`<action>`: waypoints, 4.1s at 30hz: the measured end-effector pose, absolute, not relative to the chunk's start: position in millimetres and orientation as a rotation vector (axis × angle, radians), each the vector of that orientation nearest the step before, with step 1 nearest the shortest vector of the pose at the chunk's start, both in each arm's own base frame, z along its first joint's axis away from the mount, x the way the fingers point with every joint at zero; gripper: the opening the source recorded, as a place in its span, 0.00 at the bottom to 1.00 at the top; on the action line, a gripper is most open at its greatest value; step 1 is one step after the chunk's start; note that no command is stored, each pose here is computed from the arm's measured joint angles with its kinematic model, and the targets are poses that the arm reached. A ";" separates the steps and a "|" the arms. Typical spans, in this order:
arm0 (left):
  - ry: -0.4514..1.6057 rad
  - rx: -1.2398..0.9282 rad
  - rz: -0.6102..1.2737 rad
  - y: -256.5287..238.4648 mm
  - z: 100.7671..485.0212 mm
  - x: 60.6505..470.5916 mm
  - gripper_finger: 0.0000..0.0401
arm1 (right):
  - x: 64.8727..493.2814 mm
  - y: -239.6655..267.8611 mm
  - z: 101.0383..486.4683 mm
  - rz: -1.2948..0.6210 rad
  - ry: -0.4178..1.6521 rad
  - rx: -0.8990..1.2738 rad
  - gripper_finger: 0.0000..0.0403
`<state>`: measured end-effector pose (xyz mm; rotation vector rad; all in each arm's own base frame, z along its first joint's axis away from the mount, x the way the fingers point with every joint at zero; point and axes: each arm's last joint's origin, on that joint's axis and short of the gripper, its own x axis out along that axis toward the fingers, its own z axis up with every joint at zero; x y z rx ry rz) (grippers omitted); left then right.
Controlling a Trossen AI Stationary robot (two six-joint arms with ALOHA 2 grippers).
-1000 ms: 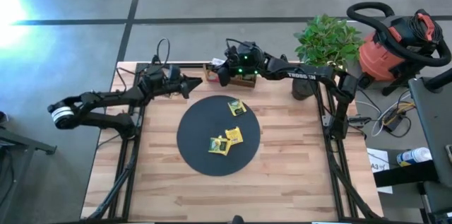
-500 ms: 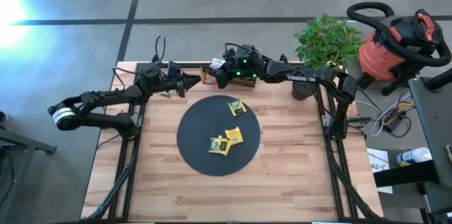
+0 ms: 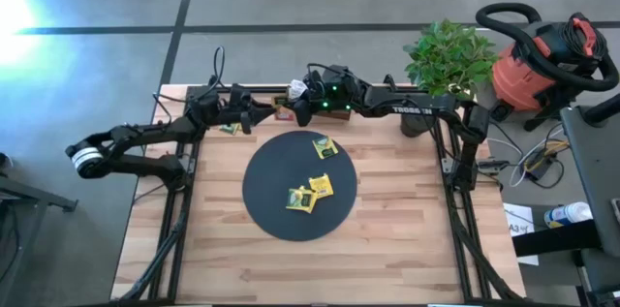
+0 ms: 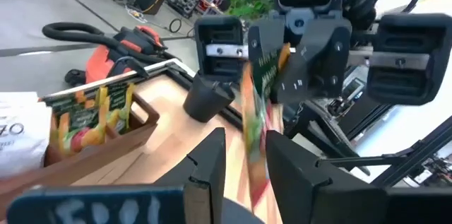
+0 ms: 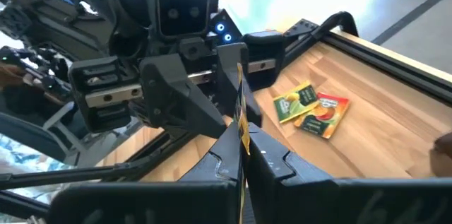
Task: Pick & Place Tea
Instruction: Put the yellow tea bag into the middle section of the wooden organizer
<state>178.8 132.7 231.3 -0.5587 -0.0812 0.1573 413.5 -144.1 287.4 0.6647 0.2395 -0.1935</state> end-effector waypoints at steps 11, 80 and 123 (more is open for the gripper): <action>-0.074 -0.535 0.097 130.9 245.9 187.0 0.22 | 415.5 -141.6 290.7 -0.201 0.200 0.677 0.02; 0.167 -0.205 0.085 166.4 234.2 269.3 0.02 | 379.1 -158.6 317.5 -0.215 0.813 0.173 0.21; 0.337 -0.353 0.245 127.0 233.0 208.0 0.35 | 387.2 -223.2 251.2 -0.445 0.945 0.104 0.02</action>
